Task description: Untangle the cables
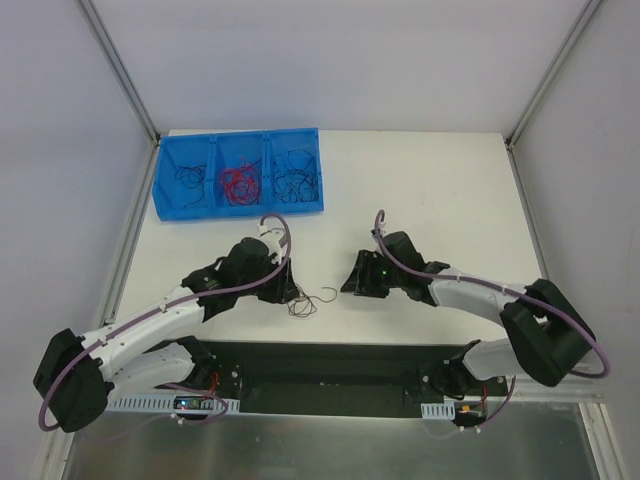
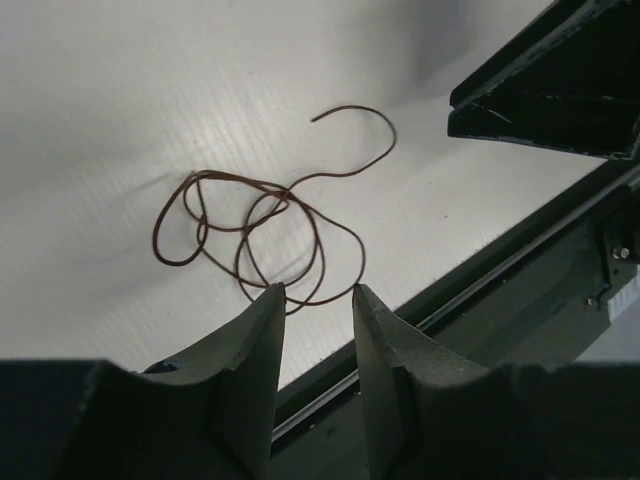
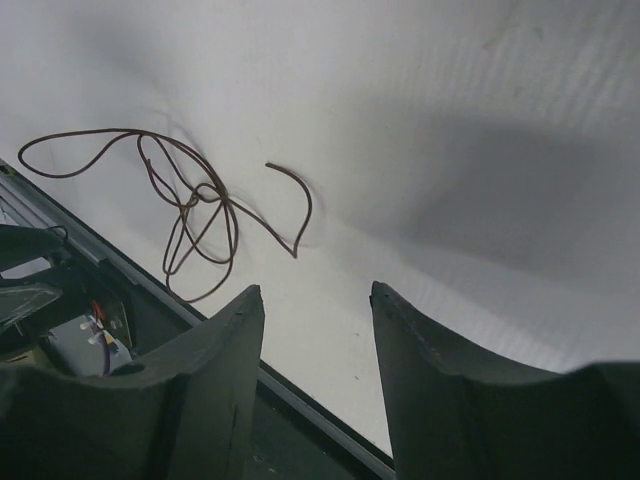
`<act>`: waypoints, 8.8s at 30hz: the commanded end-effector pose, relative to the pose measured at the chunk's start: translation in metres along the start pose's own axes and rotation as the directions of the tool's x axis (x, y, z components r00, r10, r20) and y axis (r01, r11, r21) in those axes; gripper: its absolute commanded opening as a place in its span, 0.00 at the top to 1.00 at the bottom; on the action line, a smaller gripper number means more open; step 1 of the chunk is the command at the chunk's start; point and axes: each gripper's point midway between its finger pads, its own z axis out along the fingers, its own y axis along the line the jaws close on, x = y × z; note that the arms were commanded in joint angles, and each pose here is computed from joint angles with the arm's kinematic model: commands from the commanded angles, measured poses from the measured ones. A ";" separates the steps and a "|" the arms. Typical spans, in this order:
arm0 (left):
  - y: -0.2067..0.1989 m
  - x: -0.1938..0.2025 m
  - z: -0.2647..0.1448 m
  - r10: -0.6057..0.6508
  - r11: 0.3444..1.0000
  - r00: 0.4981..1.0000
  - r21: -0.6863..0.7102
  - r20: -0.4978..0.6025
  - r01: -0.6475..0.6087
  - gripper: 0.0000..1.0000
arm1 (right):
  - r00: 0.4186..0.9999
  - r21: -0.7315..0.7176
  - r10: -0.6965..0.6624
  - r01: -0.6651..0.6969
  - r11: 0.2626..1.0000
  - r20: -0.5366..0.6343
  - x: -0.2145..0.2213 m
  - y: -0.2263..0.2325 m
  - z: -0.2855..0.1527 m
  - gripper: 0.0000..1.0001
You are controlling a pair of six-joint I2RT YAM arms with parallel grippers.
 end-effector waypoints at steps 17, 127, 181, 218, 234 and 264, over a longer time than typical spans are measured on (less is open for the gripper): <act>0.064 0.025 0.057 -0.075 0.977 0.989 -0.208 -0.128 0.047 0.64 | 0.989 -0.074 0.144 -0.144 0.987 -0.017 0.000 0.042 0.047 0.62; -0.152 0.052 0.147 0.522 0.838 0.779 0.381 -0.348 -0.391 0.65 | 0.755 0.382 -0.194 -0.082 0.920 0.627 -0.074 -0.053 -0.224 1.00; 0.136 -0.122 -0.347 0.472 0.360 0.698 -0.840 0.539 0.405 1.00 | 0.530 0.688 -0.439 -0.575 0.442 0.725 -0.075 -0.126 -0.390 1.00; 0.046 -0.073 -0.063 0.056 0.998 0.994 -0.006 0.092 -0.056 0.35 | 0.919 0.258 -0.186 0.097 0.961 0.347 -0.050 -0.052 -0.140 0.52; -0.029 -0.075 0.026 0.217 0.946 0.968 0.273 -0.128 -0.176 0.42 | 0.960 -0.053 -0.223 0.235 0.971 0.167 -0.028 0.043 -0.066 0.46; 0.009 0.010 0.090 0.237 0.972 0.858 0.113 -0.456 -0.208 0.55 | 0.957 -0.003 -0.223 0.227 0.974 0.186 -0.009 0.017 -0.071 0.49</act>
